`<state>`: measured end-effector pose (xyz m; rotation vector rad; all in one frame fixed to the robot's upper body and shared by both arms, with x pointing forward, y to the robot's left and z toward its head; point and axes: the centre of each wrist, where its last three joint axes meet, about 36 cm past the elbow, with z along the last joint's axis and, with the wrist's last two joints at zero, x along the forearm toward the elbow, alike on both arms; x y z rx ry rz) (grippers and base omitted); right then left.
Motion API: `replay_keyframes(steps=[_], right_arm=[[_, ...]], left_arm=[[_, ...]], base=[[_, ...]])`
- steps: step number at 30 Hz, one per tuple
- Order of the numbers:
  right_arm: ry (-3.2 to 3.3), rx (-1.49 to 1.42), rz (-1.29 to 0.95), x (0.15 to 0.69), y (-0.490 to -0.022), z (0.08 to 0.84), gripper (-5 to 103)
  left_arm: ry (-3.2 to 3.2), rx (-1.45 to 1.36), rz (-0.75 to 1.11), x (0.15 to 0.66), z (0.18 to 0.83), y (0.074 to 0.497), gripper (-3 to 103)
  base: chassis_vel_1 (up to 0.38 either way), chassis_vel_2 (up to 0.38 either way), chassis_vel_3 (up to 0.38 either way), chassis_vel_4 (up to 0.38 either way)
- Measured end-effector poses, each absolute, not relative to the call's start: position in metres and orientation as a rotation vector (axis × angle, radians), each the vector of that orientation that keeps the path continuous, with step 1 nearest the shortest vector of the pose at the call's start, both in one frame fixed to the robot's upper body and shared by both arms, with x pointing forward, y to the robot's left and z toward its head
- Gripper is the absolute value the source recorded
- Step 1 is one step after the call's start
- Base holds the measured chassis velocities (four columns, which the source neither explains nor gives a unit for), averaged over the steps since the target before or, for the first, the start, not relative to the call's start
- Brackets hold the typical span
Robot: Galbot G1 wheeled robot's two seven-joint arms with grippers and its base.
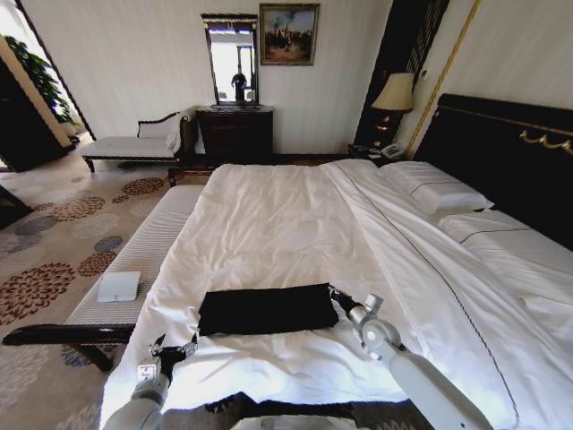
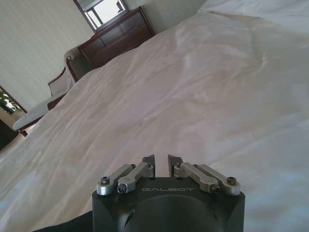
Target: Fold the clothes on the bed.
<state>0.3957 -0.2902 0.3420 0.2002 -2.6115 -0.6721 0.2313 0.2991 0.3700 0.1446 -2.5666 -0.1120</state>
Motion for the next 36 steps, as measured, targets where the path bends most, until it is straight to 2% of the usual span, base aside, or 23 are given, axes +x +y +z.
replay_keyframes(steps=[1,4,7,11,13,15,16,20,22,25,36], right_arm=[[-2.611,0.2,-0.672,0.396,-0.29,0.342,15],[-2.602,0.18,-0.654,0.371,-0.285,0.351,31],[-2.582,0.143,-0.646,0.358,-0.282,0.356,37],[-2.474,0.106,-0.696,0.33,-0.266,0.376,58],[-2.458,0.106,-0.695,0.325,-0.262,0.379,58],[-2.422,0.105,-0.681,0.314,-0.253,0.381,69],[-2.422,0.105,-0.681,0.314,-0.253,0.381,69],[-2.401,0.066,-0.578,0.303,-0.247,0.371,90],[-2.389,0.045,-0.528,0.302,-0.248,0.368,90],[-2.371,-0.009,-0.383,0.299,-0.254,0.357,100],[-2.435,-0.094,-0.234,0.304,-0.268,0.36,100]], left_arm=[[-2.567,0.145,-0.112,0.231,0.37,0.299,100],[-2.577,0.138,-0.103,0.232,0.37,0.298,100],[-2.593,0.125,-0.086,0.232,0.369,0.296,100],[-2.634,0.062,0.046,0.233,0.378,0.289,100],[-2.641,0.05,0.079,0.234,0.38,0.287,100],[-2.653,0.03,0.154,0.24,0.381,0.282,100],[-2.653,0.03,0.154,0.24,0.381,0.282,100],[-2.642,0.037,0.283,0.258,0.369,0.268,100],[-2.63,0.041,0.291,0.261,0.363,0.263,100],[-2.602,0.049,0.25,0.263,0.347,0.256,100],[-2.59,0.086,0.13,0.251,0.347,0.283,100]], base=[[0.0,0.0,0.0,0.0],[0.0,0.0,0.0,0.0],[0.0,0.0,0.0,0.0],[0.0,0.0,0.0,0.0],[0.0,0.0,0.0,0.0],[0.0,0.0,0.0,0.0],[0.0,0.0,0.0,0.0],[0.0,0.0,0.0,0.0],[0.0,0.0,0.0,0.0],[0.0,0.0,0.0,0.0],[0.0,0.0,0.0,0.0]])
